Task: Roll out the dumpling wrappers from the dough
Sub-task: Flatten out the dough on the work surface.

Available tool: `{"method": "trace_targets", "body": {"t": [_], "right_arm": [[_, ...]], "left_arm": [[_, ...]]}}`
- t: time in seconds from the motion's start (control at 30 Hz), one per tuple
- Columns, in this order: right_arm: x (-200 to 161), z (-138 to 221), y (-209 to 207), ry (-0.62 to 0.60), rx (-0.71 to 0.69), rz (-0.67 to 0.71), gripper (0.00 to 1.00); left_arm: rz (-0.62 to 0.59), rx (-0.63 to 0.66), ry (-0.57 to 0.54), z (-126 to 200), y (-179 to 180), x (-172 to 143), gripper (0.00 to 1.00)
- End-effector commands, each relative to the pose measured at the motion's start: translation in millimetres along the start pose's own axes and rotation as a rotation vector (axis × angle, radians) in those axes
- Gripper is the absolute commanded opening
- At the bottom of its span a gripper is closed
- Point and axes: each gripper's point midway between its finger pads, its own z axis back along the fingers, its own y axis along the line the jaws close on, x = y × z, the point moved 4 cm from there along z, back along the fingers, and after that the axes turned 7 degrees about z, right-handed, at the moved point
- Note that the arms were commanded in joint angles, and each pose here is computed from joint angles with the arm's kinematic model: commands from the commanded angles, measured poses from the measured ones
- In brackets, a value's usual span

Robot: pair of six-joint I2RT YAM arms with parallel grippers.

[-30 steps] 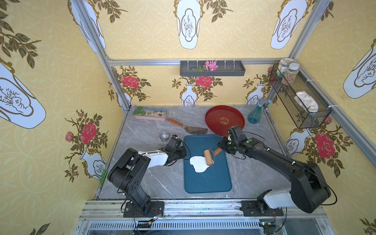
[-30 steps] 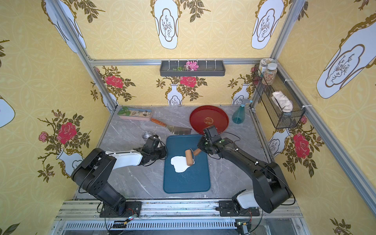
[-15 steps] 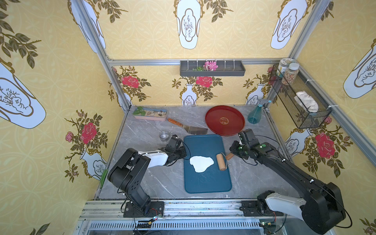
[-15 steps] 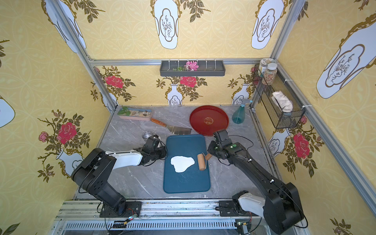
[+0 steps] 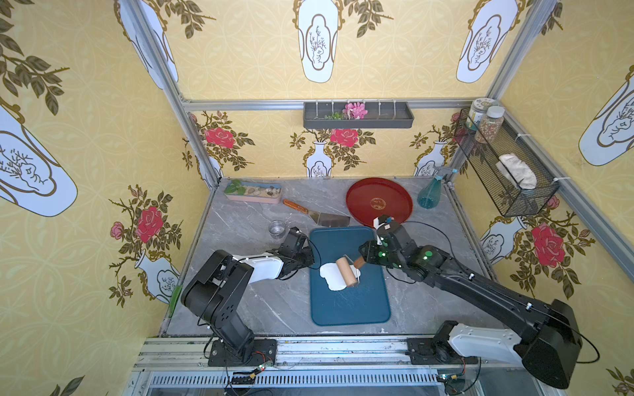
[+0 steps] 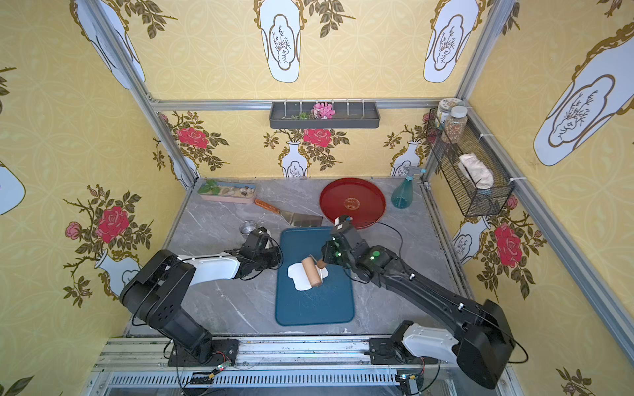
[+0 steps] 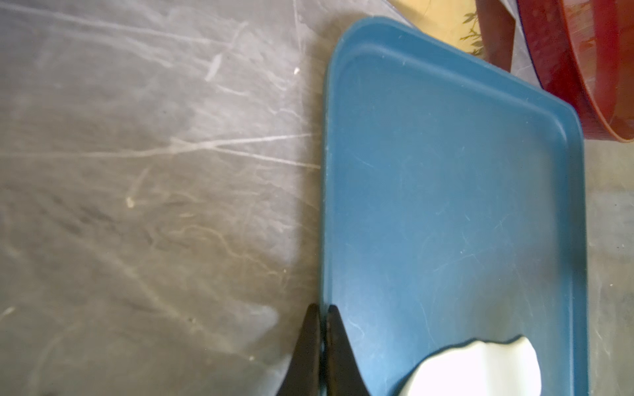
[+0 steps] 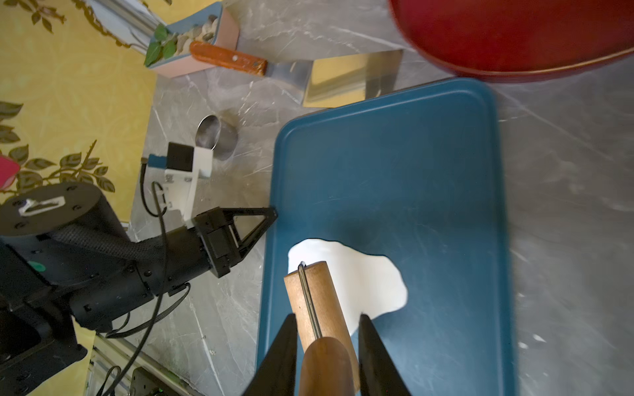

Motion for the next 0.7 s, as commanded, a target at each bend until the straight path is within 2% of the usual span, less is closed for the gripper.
{"method": "trace_targets", "body": {"t": [0.0, 0.13, 0.27, 0.47, 0.67], "right_arm": [[14.3, -12.1, 33.7, -0.084, 0.061, -0.009, 0.00], [0.7, -34.6, 59.7, -0.035, 0.089, 0.012, 0.00], [-14.7, -53.7, 66.1, 0.018, 0.088, 0.006, 0.00], [-32.0, -66.0, 46.2, 0.094, -0.016, 0.006, 0.00], [-30.9, -62.0, 8.8, 0.137, -0.155, 0.023, 0.00]], "left_arm": [[0.000, 0.109, 0.069, 0.0, 24.4, -17.3, 0.00], [0.000, 0.107, 0.068, 0.2, 23.9, -16.9, 0.00], [-0.001, 0.107, 0.068, 0.5, 24.1, -17.2, 0.00], [0.000, 0.108, 0.068, 0.6, 23.8, -16.8, 0.00], [-0.001, 0.107, 0.066, 0.5, 23.9, -16.8, 0.00]]}}
